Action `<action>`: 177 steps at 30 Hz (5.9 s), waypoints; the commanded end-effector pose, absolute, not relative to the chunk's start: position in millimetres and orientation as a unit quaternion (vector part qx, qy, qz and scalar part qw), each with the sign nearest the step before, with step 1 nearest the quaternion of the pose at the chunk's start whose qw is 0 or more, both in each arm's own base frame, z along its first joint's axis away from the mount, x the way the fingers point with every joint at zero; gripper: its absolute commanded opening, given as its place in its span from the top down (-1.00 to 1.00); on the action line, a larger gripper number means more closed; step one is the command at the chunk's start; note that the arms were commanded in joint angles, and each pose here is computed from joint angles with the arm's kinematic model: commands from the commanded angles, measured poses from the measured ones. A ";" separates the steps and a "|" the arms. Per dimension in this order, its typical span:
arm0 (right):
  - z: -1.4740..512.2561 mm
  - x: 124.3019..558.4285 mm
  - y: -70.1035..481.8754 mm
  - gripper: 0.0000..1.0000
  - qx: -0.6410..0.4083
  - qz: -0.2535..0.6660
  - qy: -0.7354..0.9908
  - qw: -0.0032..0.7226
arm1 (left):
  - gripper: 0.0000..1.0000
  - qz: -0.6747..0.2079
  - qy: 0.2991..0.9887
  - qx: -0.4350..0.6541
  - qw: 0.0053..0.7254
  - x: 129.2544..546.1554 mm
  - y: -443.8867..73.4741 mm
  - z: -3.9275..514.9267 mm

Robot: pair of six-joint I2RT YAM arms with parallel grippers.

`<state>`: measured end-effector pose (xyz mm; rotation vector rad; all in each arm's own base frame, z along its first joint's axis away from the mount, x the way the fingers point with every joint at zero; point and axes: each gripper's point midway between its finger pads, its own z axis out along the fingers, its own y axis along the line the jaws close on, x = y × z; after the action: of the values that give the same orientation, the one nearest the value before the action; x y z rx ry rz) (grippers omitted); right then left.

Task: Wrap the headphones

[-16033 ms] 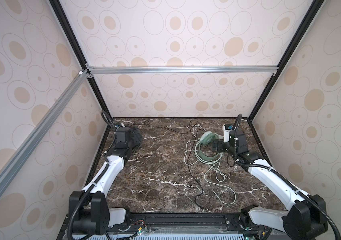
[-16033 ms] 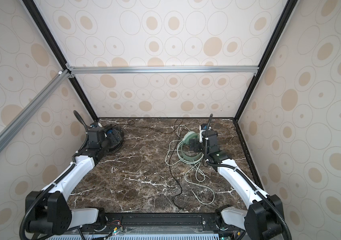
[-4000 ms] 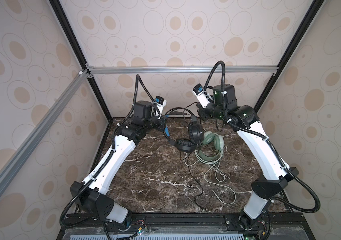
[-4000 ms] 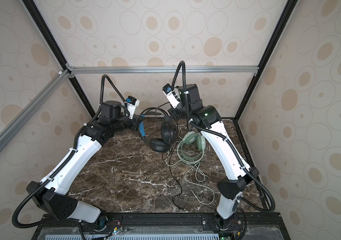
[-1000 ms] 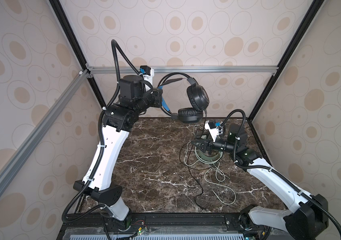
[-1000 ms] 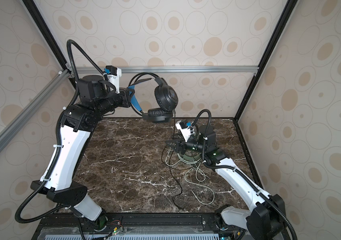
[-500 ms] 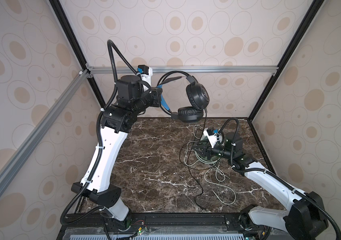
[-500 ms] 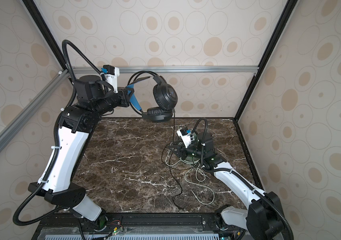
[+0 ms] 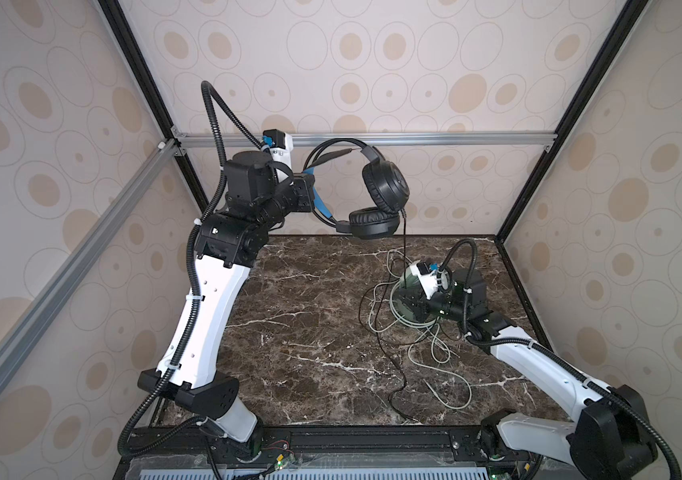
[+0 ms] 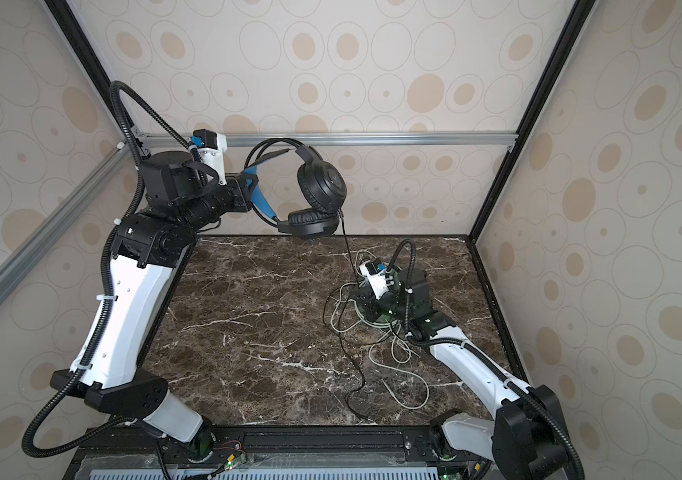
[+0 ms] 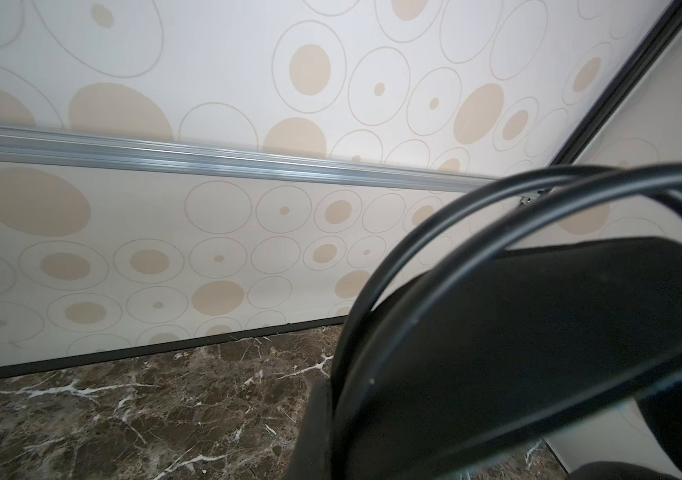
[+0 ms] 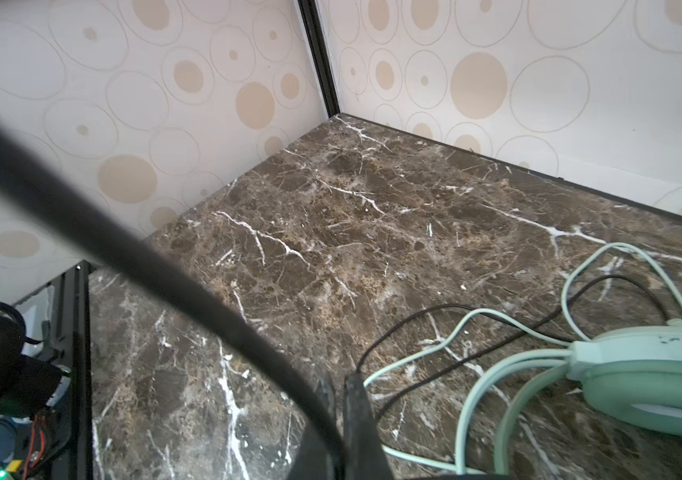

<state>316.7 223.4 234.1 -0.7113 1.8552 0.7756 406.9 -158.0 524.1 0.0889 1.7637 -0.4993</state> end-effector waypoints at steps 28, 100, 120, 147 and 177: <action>381.7 302.8 243.3 1.00 -0.535 -0.058 0.700 0.470 | 1.00 -0.076 0.802 0.094 0.585 415.0 -142.1 417.9; 314.3 356.1 181.9 -0.56 -0.237 0.314 0.746 0.538 | 1.00 -0.364 0.738 0.146 0.550 328.4 -216.3 485.1; 273.8 345.3 217.7 -0.54 -0.277 0.426 0.712 0.484 | 1.00 -0.409 0.711 0.112 0.561 326.8 -217.4 522.9; 203.8 360.1 283.6 -0.37 -0.300 0.466 0.724 0.411 | 1.00 -0.416 0.697 0.095 0.577 330.4 -214.1 538.9; 143.6 362.9 278.5 1.00 -0.243 0.383 0.790 0.412 | 1.00 -0.454 0.644 -0.054 0.613 380.2 -182.8 543.8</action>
<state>367.0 283.2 144.2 -0.6067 1.9553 1.0526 378.1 -201.8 500.8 0.0081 1.6770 -0.9927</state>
